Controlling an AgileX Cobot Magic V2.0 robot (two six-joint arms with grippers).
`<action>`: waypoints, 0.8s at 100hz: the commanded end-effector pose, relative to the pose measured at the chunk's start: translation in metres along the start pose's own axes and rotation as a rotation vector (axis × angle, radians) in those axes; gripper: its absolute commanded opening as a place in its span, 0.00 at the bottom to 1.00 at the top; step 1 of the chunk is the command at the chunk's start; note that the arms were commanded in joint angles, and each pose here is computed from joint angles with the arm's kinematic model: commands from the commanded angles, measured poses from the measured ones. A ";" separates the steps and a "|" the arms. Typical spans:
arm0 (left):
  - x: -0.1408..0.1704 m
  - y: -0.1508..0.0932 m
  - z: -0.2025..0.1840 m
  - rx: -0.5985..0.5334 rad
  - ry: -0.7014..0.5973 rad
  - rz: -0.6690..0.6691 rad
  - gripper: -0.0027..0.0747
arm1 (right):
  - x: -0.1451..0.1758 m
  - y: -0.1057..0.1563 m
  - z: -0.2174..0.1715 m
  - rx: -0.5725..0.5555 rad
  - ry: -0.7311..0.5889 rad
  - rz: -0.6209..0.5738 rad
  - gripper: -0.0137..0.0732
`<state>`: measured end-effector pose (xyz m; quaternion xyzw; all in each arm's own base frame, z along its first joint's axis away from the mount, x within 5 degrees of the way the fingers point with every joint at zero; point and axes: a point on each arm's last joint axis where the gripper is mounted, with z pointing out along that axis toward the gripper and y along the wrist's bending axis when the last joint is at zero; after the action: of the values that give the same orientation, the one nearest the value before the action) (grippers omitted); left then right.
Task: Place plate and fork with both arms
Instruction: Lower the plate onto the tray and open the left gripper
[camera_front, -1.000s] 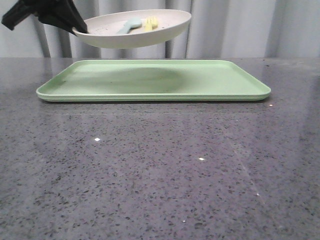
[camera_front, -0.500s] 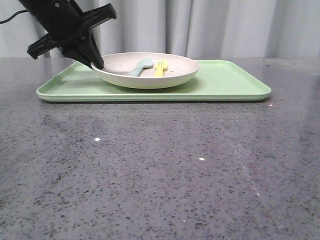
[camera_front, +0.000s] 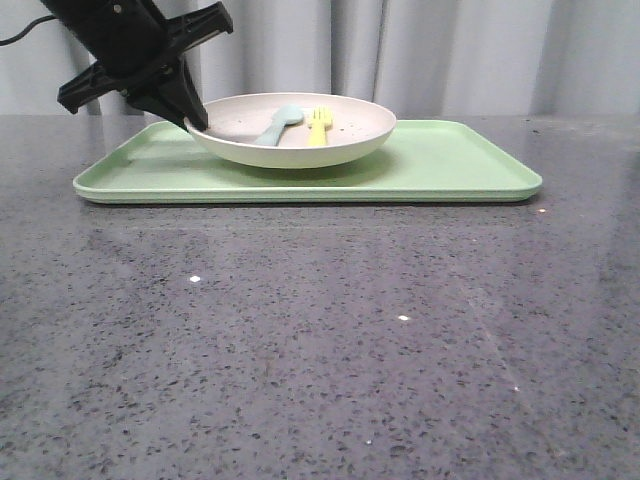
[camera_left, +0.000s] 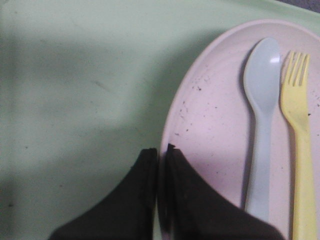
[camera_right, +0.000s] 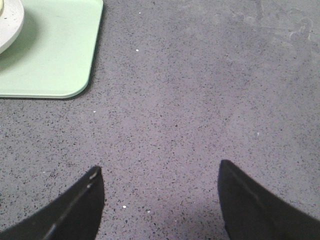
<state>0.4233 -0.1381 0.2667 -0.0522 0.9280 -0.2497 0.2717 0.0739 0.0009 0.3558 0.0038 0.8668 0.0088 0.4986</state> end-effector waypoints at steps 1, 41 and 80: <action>-0.014 -0.021 -0.028 0.068 -0.121 -0.014 0.01 | -0.015 0.000 -0.004 0.004 -0.085 -0.008 0.72; -0.005 -0.013 -0.020 0.048 -0.101 -0.042 0.01 | -0.015 0.000 -0.004 0.004 -0.085 -0.008 0.72; 0.001 -0.007 -0.014 0.034 -0.085 -0.051 0.01 | -0.015 0.000 -0.004 0.004 -0.085 -0.008 0.72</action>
<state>0.4188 -0.1357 0.2471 -0.0717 0.9329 -0.2432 0.2557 0.0739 0.0009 0.3558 0.0038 0.8668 0.0088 0.4986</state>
